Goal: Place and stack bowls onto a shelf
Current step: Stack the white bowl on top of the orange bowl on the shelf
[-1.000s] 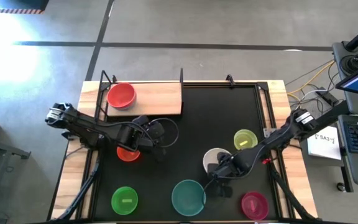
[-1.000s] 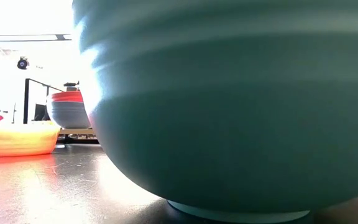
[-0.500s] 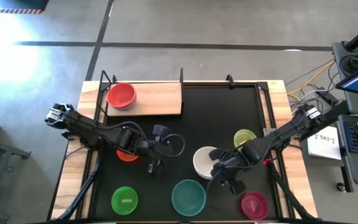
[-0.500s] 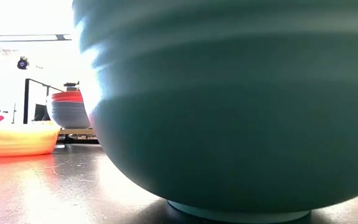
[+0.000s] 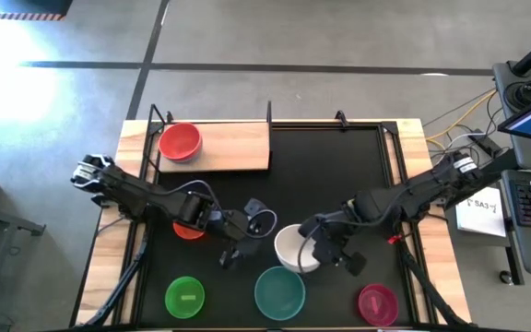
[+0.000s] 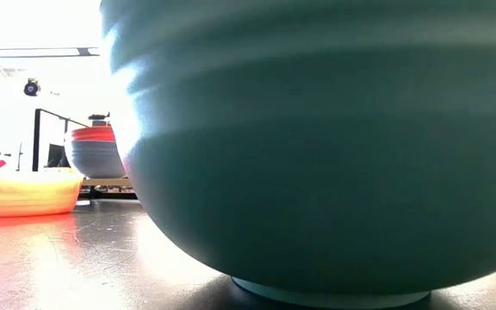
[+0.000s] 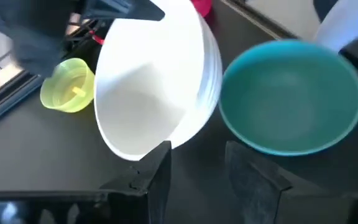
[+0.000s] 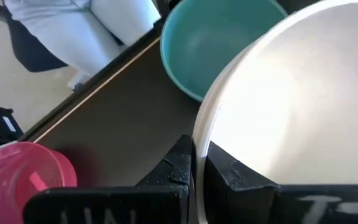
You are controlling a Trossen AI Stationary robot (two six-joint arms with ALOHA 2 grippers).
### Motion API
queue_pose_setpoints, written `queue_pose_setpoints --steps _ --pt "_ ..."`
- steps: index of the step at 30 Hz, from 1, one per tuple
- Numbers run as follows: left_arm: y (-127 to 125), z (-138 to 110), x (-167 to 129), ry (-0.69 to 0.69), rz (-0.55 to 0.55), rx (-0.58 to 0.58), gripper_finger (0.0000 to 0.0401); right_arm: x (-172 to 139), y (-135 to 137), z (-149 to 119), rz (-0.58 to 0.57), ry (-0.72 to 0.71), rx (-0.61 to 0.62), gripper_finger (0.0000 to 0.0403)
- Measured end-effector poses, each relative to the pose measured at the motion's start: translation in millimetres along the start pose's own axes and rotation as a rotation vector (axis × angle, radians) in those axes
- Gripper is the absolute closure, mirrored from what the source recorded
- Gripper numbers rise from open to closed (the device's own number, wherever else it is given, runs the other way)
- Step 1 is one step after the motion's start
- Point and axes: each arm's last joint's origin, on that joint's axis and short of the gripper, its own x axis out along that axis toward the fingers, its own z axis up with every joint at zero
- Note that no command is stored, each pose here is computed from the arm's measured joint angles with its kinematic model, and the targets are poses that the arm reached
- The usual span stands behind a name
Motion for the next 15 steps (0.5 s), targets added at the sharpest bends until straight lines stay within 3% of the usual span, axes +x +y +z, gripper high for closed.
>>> queue_pose_setpoints --steps 15 --pt "-2 2 29 -0.061 -0.014 0.061 0.0301 -9 -24 -8 -0.022 -0.039 -0.099 0.0394"
